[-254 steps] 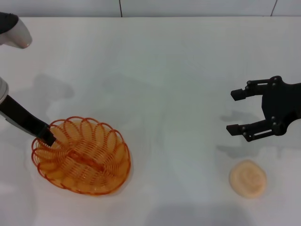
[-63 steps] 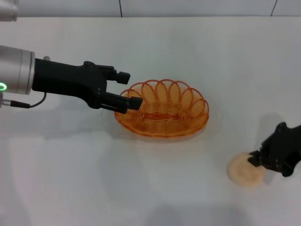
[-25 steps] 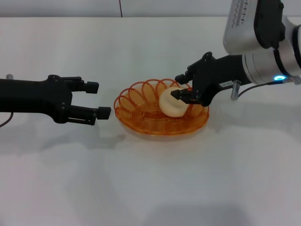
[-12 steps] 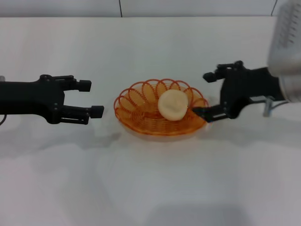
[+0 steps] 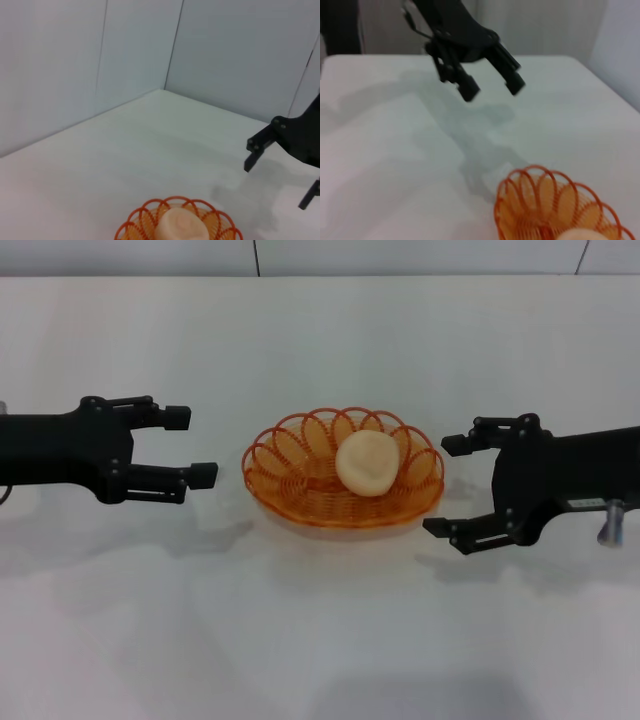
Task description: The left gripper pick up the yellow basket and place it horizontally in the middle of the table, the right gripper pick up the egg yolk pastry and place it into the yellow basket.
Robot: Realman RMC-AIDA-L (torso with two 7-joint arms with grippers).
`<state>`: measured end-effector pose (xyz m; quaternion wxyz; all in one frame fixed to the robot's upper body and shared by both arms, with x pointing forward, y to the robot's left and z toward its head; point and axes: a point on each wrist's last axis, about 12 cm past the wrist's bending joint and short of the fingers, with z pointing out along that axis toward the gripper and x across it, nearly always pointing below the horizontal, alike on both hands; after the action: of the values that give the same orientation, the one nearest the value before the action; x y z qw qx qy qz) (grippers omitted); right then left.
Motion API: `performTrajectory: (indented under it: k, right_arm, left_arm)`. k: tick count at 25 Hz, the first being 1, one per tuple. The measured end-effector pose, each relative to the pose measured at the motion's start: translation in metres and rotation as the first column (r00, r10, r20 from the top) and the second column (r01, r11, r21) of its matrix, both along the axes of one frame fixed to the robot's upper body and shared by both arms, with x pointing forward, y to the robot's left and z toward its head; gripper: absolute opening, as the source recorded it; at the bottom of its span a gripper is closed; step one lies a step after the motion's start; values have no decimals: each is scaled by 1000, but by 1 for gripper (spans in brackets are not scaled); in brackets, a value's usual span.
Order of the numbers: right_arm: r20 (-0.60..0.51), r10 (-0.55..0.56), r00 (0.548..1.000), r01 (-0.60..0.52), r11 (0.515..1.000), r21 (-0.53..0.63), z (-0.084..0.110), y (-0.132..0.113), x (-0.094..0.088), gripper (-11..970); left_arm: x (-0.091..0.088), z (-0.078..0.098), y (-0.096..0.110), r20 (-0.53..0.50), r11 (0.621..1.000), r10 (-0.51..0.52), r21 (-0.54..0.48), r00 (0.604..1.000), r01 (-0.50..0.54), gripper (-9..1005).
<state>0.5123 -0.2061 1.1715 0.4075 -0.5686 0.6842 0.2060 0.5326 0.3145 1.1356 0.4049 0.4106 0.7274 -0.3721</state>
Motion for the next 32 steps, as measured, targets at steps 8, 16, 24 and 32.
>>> performTrajectory:
  k: [8,16,24,32]
  right_arm:
    - [67,56,996,-66,986,153,-3,-28,-5,862]
    - [63,79,995,-89,980,177,-1,-38,-9,861]
    - [52,84,995,-92,980,177,-1,-43,-10,860]
    - [54,92,994,-99,981,169,-1,-41,-9,859]
  left_arm:
    - [2,2,-3,15,1000,-5,-18,1000,5,881]
    - [1,1,-6,13,999,-14,-42,1000,14,881]
    - [0,0,-5,14,999,-15,-41,1000,16,881]
    - [-3,0,-14,7,995,-93,-38,996,93,881]
